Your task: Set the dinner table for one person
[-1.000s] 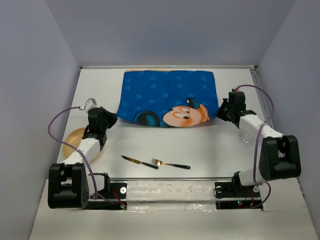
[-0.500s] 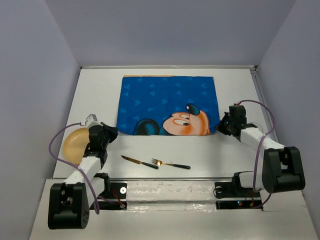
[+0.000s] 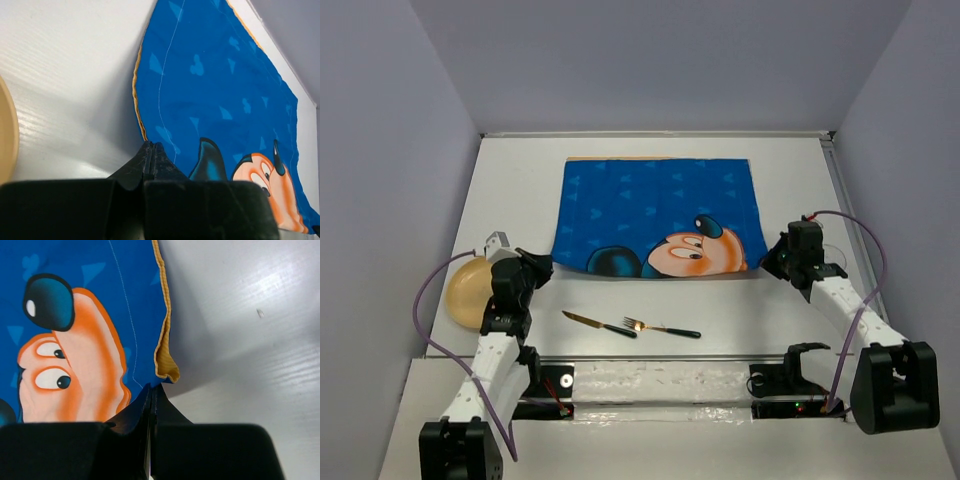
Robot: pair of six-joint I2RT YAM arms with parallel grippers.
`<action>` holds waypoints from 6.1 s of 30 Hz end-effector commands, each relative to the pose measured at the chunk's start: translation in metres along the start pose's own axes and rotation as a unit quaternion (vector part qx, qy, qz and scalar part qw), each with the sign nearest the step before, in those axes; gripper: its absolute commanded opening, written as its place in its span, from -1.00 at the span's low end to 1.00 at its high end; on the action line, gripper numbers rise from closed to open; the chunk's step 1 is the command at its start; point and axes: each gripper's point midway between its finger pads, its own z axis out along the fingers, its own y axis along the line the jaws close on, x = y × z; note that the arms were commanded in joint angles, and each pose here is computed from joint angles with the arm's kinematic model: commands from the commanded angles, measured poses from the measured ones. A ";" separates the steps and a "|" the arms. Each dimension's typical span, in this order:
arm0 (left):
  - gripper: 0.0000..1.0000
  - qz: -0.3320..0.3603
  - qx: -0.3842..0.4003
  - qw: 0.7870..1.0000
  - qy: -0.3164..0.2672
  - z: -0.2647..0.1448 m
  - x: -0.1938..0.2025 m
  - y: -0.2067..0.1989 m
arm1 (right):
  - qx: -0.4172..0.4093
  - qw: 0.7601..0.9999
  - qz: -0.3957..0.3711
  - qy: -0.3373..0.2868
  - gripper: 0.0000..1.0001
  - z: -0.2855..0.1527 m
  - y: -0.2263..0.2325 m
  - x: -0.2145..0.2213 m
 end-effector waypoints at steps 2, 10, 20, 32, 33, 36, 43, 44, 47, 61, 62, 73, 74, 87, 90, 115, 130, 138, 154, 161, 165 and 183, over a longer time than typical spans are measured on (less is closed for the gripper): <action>-1.00 0.005 -0.008 1.000 0.004 -0.007 0.003 0.006 | 0.019 1.000 0.015 0.005 -1.00 -0.006 -0.013 0.010; -1.00 -0.012 0.010 1.000 0.004 -0.014 0.002 -0.003 | 0.018 1.000 0.011 -0.002 -0.78 -0.014 -0.014 0.008; 0.51 -0.022 0.057 0.998 -0.024 -0.033 -0.030 -0.041 | -0.066 0.997 -0.020 -0.026 -0.10 -0.042 0.031 -0.024; 0.98 0.063 0.185 0.972 -0.129 -0.089 -0.134 -0.151 | -0.269 0.957 -0.102 0.022 -0.13 -0.078 0.180 0.015; 0.98 0.074 0.192 0.969 -0.139 -0.097 -0.143 -0.159 | -0.278 0.954 -0.106 0.028 -0.13 -0.079 0.195 0.024; 0.98 0.106 0.232 0.948 -0.192 -0.134 -0.183 -0.198 | -0.354 0.924 -0.141 0.042 -0.14 -0.101 0.269 0.058; 0.98 0.165 0.327 0.905 -0.217 -0.188 -0.208 -0.255 | -0.391 0.881 -0.237 0.119 -0.15 -0.074 0.385 0.174; 0.98 0.174 0.329 0.902 -0.220 -0.190 -0.205 -0.254 | -0.419 0.868 -0.239 0.120 -0.15 -0.090 0.411 0.182; 0.98 0.182 0.324 0.905 -0.209 -0.180 -0.192 -0.246 | -0.426 0.849 -0.270 0.161 -0.23 -0.075 0.427 0.232; 0.98 0.092 0.361 0.895 -0.245 -0.216 -0.221 -0.277 | -0.444 0.805 -0.280 0.277 0.33 -0.053 0.480 0.361; 0.98 0.089 0.370 0.891 -0.248 -0.222 -0.222 -0.280 | -0.445 0.804 -0.276 0.282 0.33 -0.052 0.482 0.365; 0.98 0.098 0.407 0.868 -0.268 -0.259 -0.214 -0.274 | -0.425 0.817 -0.211 0.329 0.35 -0.015 0.488 0.406; 0.98 0.096 0.399 0.869 -0.277 -0.259 -0.214 -0.268 | -0.435 0.810 -0.206 0.336 0.35 -0.023 0.492 0.412; 0.98 0.087 0.351 0.879 -0.310 -0.248 -0.214 -0.238 | -0.424 0.835 -0.171 0.306 -0.84 -0.020 0.496 0.397; 0.98 0.088 0.357 0.877 -0.310 -0.252 -0.214 -0.239 | -0.438 0.835 -0.169 0.286 -0.95 -0.032 0.505 0.382; 0.98 -0.158 0.472 0.860 -0.111 -0.246 -0.214 -0.325 | -0.223 0.968 -0.098 0.063 -1.00 0.026 0.279 0.042; 0.98 -0.100 0.469 0.869 -0.122 -0.245 -0.208 -0.324 | -0.183 0.974 -0.080 0.107 -1.00 0.072 0.222 0.030; 0.98 -0.023 0.329 0.924 -0.191 -0.189 -0.179 -0.243 | -0.166 0.977 -0.067 0.112 -1.00 0.083 0.206 0.024; 0.98 0.100 0.211 0.961 -0.150 -0.121 -0.116 -0.174 | -0.114 0.983 -0.090 0.110 0.16 0.097 0.183 0.019; 0.98 0.133 0.213 0.954 -0.165 -0.129 -0.123 -0.177 | -0.114 0.986 -0.120 0.000 0.45 0.027 0.186 -0.045; 0.98 0.178 0.246 0.939 -0.164 -0.147 -0.122 -0.186 | -0.018 0.991 -0.093 -0.093 0.31 -0.011 0.124 -0.094; 0.98 0.227 0.309 0.912 -0.148 -0.169 -0.097 -0.189 | 0.252 0.958 0.052 -0.128 0.15 -0.044 -0.094 -0.105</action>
